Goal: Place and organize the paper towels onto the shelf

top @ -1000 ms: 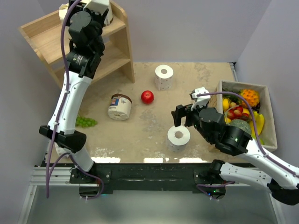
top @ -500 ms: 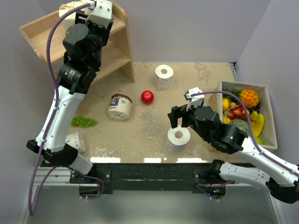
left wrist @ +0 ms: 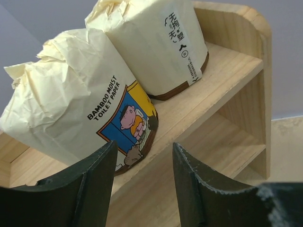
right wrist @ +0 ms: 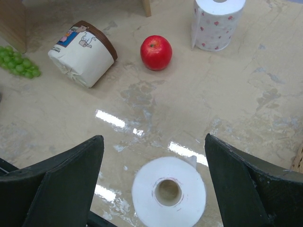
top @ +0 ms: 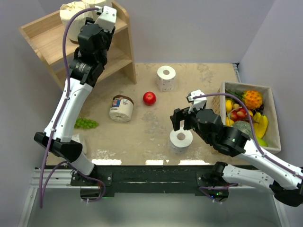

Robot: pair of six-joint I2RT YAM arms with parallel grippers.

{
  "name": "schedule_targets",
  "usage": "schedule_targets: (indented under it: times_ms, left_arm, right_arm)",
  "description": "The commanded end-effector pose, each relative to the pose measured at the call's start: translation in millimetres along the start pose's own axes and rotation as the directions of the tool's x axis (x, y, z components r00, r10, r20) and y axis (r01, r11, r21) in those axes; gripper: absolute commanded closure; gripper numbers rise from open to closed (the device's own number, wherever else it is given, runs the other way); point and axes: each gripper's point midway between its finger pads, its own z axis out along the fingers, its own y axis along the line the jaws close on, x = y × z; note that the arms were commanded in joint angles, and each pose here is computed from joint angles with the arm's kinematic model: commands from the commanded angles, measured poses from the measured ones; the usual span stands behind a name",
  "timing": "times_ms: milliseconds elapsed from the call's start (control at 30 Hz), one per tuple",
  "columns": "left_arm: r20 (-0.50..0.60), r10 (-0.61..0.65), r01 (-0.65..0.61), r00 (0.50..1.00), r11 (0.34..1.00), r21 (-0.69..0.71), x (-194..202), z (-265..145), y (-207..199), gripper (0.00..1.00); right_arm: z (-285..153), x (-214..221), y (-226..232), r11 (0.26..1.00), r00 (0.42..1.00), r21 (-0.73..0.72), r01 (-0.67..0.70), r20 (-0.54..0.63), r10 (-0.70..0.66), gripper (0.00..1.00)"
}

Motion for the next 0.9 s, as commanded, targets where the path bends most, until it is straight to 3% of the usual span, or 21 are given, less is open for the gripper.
schedule_targets:
  times_ms: [0,433,667,867]
  left_arm:
    - [0.014,-0.058,0.059,0.998,0.994,-0.096,-4,7,29,0.46]
    - [-0.026,-0.063,0.061,0.998,0.996,-0.073,19,31,35,0.45]
    - [0.046,-0.125,0.121,0.991,0.99,0.078,-1,-2,20,0.32]
    - [0.062,-0.066,0.052,0.996,0.977,0.207,9,-51,-18,0.22]
  right_arm:
    - [-3,-12,-1,1.0,0.999,-0.005,-0.013,0.05,0.013,0.09]
    - [-2,-11,1,1.0,0.999,-0.009,-0.014,0.048,0.014,0.09]
    - [3,-9,5,1.0,0.999,-0.017,-0.013,0.043,0.014,0.09]
    - [13,0,8,1.0,1.0,-0.014,-0.005,0.027,0.005,0.09]
